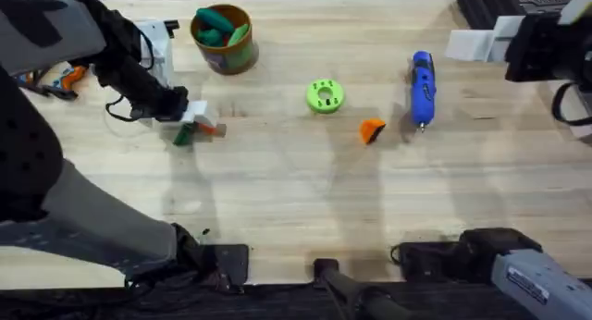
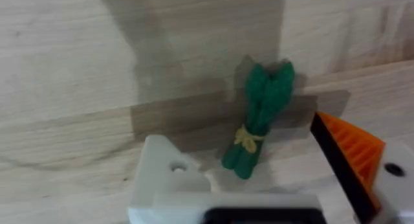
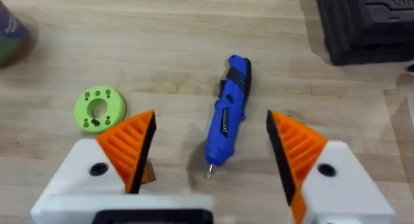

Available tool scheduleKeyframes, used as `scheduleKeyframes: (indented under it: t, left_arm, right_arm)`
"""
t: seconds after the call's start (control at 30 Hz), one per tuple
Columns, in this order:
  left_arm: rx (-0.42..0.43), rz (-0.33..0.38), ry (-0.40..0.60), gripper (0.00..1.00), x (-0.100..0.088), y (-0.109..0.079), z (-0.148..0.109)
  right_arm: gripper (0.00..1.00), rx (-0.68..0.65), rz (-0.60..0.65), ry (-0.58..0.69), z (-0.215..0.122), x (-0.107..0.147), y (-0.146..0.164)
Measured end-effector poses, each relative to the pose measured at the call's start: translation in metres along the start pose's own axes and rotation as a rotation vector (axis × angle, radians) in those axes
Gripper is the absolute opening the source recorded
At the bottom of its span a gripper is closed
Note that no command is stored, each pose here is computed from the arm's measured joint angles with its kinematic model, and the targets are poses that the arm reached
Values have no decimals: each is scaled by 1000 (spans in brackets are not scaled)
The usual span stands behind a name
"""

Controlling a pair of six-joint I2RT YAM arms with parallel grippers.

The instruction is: Pick up the gripper from the table and insert it into the empty holder that is missing its gripper. Then pick up a screw, insert it into the mounting hole, and use the screwdriver to tighten it. Finally, clean up the table by picking up the vegetable and placing it into the bucket.

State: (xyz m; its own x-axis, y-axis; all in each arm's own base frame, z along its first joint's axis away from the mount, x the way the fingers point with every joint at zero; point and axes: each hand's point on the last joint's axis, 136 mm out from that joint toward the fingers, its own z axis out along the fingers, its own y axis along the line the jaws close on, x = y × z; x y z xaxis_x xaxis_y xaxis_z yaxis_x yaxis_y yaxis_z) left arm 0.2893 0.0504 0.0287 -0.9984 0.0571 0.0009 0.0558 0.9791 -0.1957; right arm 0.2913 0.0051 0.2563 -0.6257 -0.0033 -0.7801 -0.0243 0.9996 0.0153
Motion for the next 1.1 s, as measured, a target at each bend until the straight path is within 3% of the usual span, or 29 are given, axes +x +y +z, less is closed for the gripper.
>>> scheduleKeyframes:
  t: [0.1,0.13,0.17,0.2,0.37,0.4,0.5,0.57,0.73,0.9,1.1]
  left_arm:
    - [36,7,-59,946,-6,-10,-13]
    - [76,20,-182,948,-17,-27,-43]
    - [90,23,-222,948,-20,-33,-53]
    - [165,56,-382,948,-31,-57,-92]
    - [301,138,-568,985,-34,-97,-145]
    - [375,167,-628,985,-27,-116,-166]
    - [431,151,-641,985,-20,-128,-177]
    - [481,98,-620,985,-16,-133,-178]
    - [494,92,-632,985,-20,-134,-181]
    - [433,232,-760,987,-29,-148,-185]
    - [356,455,-1004,987,-3,-178,-181]
  right_arm:
    - [992,0,0,0,0,0,0]
    - [991,0,0,0,0,0,0]
    - [991,0,0,0,0,0,0]
    - [991,0,0,0,0,0,0]
    - [991,0,3,0,0,0,0]
    - [991,0,3,0,0,0,0]
    - [991,0,3,0,0,0,0]
    - [991,0,3,0,0,0,0]
    - [991,0,3,0,0,0,0]
    - [991,0,3,0,0,0,0]
    - [991,0,3,0,0,0,0]
